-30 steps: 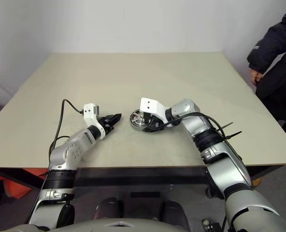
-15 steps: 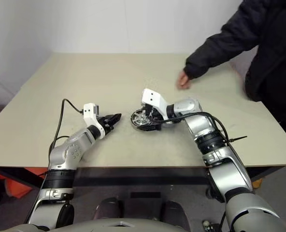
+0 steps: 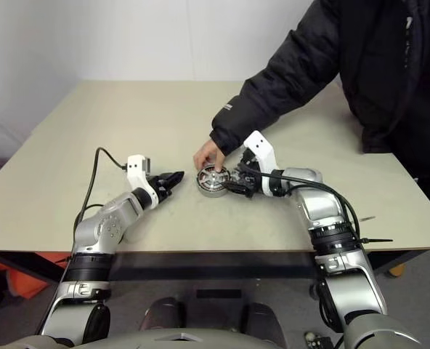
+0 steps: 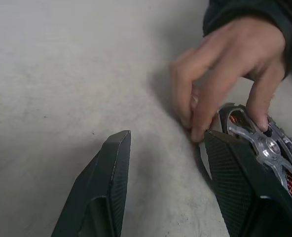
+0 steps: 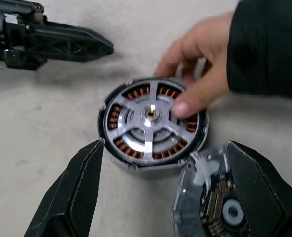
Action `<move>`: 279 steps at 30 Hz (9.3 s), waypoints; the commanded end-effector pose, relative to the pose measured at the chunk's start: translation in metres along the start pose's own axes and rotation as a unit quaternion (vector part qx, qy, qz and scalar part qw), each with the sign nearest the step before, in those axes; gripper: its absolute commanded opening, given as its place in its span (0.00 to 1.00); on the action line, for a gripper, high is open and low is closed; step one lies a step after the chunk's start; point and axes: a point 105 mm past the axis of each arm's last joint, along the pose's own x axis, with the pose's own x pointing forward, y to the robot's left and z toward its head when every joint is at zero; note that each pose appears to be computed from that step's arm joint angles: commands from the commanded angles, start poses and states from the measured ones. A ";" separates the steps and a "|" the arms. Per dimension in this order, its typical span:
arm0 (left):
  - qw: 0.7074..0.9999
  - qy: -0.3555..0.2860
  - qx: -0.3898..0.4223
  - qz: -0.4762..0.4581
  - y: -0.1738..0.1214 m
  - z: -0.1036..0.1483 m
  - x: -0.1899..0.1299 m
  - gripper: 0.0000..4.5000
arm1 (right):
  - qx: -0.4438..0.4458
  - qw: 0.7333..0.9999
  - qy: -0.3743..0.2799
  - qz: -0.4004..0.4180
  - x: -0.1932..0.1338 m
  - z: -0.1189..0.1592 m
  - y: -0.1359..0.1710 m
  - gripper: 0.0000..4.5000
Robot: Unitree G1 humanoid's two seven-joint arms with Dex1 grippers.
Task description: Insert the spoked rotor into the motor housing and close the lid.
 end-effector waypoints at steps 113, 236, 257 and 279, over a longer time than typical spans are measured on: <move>0.697 0.124 0.659 -0.256 -0.042 0.060 0.050 0.55 | -0.273 0.948 0.023 -0.160 -0.019 0.016 -0.025 0.99; 0.591 0.180 0.759 -0.206 -0.061 0.038 0.084 0.56 | -0.227 0.938 -0.005 -0.263 -0.038 0.018 -0.031 1.00; 0.599 0.217 0.740 -0.216 -0.051 0.014 0.082 0.23 | -0.225 0.936 -0.008 -0.270 -0.040 0.018 -0.032 1.00; 0.596 0.205 0.746 -0.217 -0.053 0.020 0.081 0.06 | -0.229 0.936 -0.007 -0.267 -0.038 0.018 -0.031 1.00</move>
